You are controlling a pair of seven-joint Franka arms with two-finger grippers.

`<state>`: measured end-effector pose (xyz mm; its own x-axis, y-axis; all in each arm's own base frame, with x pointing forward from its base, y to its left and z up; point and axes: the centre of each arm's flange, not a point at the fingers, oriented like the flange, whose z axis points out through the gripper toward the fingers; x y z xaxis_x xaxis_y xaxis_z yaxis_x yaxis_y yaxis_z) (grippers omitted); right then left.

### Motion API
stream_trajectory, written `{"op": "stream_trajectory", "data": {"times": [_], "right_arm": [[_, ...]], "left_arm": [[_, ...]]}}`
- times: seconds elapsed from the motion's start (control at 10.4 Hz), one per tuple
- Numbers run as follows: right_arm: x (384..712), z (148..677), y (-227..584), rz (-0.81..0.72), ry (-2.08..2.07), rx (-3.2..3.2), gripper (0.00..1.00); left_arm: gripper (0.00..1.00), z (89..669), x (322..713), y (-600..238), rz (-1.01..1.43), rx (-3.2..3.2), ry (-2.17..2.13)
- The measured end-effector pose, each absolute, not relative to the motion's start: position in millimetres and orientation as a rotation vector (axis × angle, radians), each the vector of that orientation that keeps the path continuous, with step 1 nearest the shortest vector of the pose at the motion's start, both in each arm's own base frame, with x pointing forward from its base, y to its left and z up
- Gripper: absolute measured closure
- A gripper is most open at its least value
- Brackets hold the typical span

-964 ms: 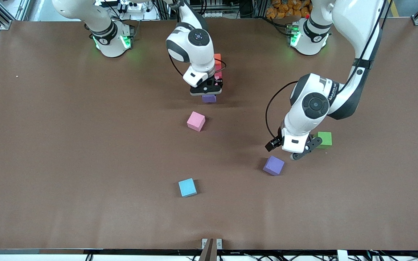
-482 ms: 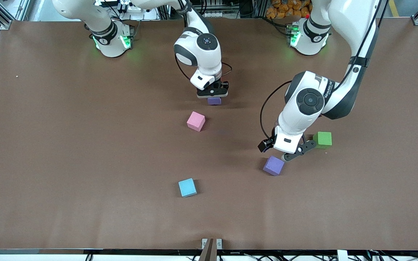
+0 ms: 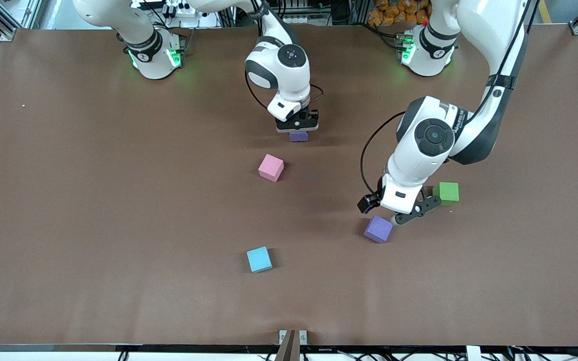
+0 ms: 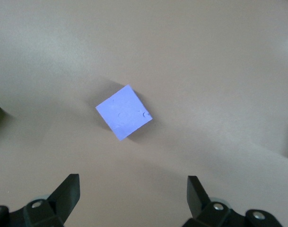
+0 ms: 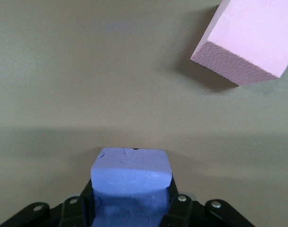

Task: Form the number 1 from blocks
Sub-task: 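Grasp the second pink block with the left gripper while the right gripper withdraws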

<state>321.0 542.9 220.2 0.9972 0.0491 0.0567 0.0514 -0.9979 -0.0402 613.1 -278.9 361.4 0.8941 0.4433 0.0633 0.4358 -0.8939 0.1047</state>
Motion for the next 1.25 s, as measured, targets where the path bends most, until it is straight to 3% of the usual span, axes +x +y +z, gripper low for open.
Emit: {"op": "stream_trajectory", "data": {"times": [0.29,0.58,0.87,1.25], "right_arm": [[317,214,542,-0.077,-0.063,-3.109,0.36],[330,225,538,-0.100,0.040,-3.094,0.01],[375,264,496,-0.125,0.199,-3.075,0.00],[431,306,373,-0.151,0.469,-3.057,0.00]], "left_arm": [[0.00,379,620,-282,0.154,2.947,0.696],[0.00,390,614,-305,0.155,2.931,0.611],[0.00,395,595,-345,0.180,2.983,0.192],[0.00,360,579,-393,0.229,2.952,-0.261]]}}
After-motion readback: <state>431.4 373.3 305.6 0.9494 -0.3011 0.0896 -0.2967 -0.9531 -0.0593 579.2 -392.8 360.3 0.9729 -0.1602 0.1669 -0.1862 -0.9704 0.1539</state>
